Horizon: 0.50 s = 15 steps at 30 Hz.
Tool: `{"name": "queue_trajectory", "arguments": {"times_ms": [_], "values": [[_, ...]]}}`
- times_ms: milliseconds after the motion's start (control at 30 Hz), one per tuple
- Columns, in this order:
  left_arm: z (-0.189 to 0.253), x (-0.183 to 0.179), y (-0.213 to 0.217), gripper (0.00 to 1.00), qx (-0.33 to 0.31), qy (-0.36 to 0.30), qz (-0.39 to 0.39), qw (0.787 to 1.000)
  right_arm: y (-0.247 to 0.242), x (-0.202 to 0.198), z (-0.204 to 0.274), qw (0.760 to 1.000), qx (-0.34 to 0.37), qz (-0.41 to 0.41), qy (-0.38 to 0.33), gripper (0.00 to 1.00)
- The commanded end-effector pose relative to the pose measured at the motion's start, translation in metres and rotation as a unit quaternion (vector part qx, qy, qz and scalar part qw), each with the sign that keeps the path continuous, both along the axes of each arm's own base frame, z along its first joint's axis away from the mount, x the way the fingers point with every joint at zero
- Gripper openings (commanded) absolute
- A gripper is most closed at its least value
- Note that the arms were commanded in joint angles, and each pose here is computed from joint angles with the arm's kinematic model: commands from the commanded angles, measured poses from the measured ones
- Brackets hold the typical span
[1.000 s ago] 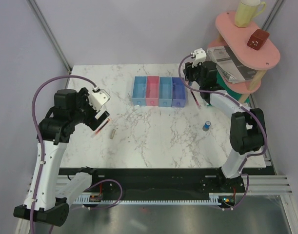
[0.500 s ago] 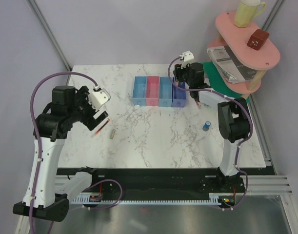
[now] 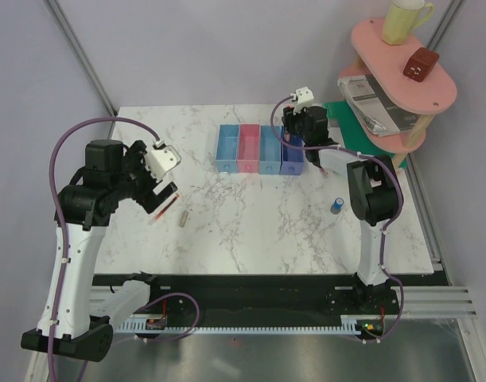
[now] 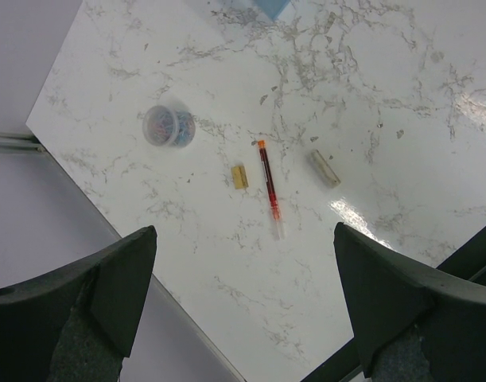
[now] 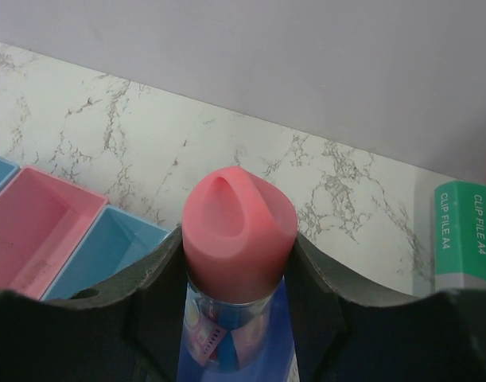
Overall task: Sort the stationery into containers
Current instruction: Place the stationery in the storage box.
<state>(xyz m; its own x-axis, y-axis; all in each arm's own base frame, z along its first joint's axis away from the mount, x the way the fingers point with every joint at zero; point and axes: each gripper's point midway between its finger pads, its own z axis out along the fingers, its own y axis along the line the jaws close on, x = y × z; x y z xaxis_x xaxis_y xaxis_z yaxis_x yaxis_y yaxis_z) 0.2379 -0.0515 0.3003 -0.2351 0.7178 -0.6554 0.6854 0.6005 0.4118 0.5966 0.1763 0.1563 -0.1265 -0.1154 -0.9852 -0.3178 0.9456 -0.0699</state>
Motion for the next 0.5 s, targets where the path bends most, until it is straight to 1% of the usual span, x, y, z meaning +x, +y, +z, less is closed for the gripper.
{"name": "queue_trajectory", "arguments": {"times_ms": [0, 267, 300, 333, 367, 433, 467], "values": [[0.000, -0.003, -0.005, 1.00, -0.001, -0.002, -0.021, 1.000, 0.006, 0.016, 0.031, 0.998, 0.024, -0.002, -0.061, 0.00], [-0.002, -0.001, -0.005, 1.00, -0.002, 0.001, -0.022, 1.000, 0.003, 0.020, 0.005, 0.998, 0.021, -0.011, -0.051, 0.00], [-0.003, -0.001, -0.005, 1.00, -0.001, 0.002, -0.022, 1.000, 0.005, 0.020, 0.003, 0.999, 0.021, -0.009, -0.049, 0.01], [-0.004, -0.001, -0.005, 1.00, -0.001, 0.003, -0.022, 1.000, 0.004, 0.019, 0.003, 0.998, 0.022, -0.009, -0.049, 0.05], [-0.005, -0.001, -0.006, 1.00, -0.001, 0.004, -0.023, 1.000, 0.005, 0.019, 0.002, 0.999, 0.022, -0.008, -0.049, 0.14], [-0.006, -0.001, -0.007, 1.00, -0.003, 0.007, -0.025, 1.000, 0.005, 0.018, 0.001, 0.999, 0.020, -0.006, -0.048, 0.22], [-0.006, -0.001, -0.007, 1.00, -0.003, 0.006, -0.027, 1.000, 0.005, 0.017, 0.003, 0.999, 0.019, -0.006, -0.049, 0.27]]}}
